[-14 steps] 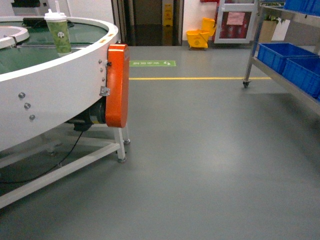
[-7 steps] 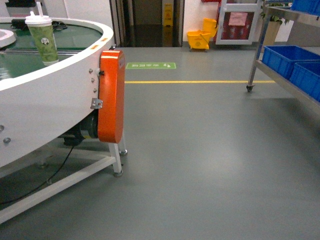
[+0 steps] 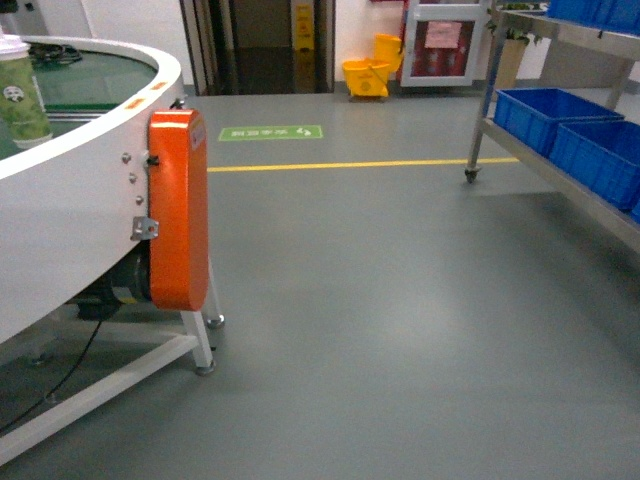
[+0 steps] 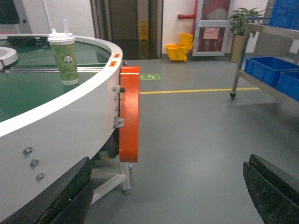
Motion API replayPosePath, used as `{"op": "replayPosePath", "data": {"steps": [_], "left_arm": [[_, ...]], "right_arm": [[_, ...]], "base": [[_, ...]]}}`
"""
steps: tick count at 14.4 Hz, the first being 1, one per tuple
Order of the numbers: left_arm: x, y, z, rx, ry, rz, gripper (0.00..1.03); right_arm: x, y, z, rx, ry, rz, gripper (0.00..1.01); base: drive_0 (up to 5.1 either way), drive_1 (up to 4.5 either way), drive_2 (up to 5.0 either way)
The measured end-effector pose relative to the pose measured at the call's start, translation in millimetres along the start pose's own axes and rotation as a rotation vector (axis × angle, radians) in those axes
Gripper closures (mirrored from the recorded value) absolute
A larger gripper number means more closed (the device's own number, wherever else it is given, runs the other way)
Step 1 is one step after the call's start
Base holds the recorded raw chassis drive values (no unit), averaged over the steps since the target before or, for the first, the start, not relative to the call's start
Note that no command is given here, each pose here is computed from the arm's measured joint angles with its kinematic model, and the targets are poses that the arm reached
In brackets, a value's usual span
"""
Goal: Pick red block from blue box to shelf
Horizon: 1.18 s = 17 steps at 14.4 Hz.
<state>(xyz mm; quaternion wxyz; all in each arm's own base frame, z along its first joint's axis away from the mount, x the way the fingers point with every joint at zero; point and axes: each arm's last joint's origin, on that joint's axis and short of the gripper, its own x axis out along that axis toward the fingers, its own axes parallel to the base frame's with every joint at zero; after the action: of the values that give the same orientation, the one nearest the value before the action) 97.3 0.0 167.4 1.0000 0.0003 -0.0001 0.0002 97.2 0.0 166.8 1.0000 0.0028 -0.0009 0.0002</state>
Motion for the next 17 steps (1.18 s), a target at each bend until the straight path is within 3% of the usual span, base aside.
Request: {"op": "replayPosePath", "data": {"steps": [17], "left_arm": [[0.0, 0.0, 0.2, 0.000, -0.002, 0.000, 0.05]], "right_arm": [[0.0, 0.0, 0.2, 0.000, -0.002, 0.000, 0.72]], "base": [[-1.5, -1.54, -1.5]]}}
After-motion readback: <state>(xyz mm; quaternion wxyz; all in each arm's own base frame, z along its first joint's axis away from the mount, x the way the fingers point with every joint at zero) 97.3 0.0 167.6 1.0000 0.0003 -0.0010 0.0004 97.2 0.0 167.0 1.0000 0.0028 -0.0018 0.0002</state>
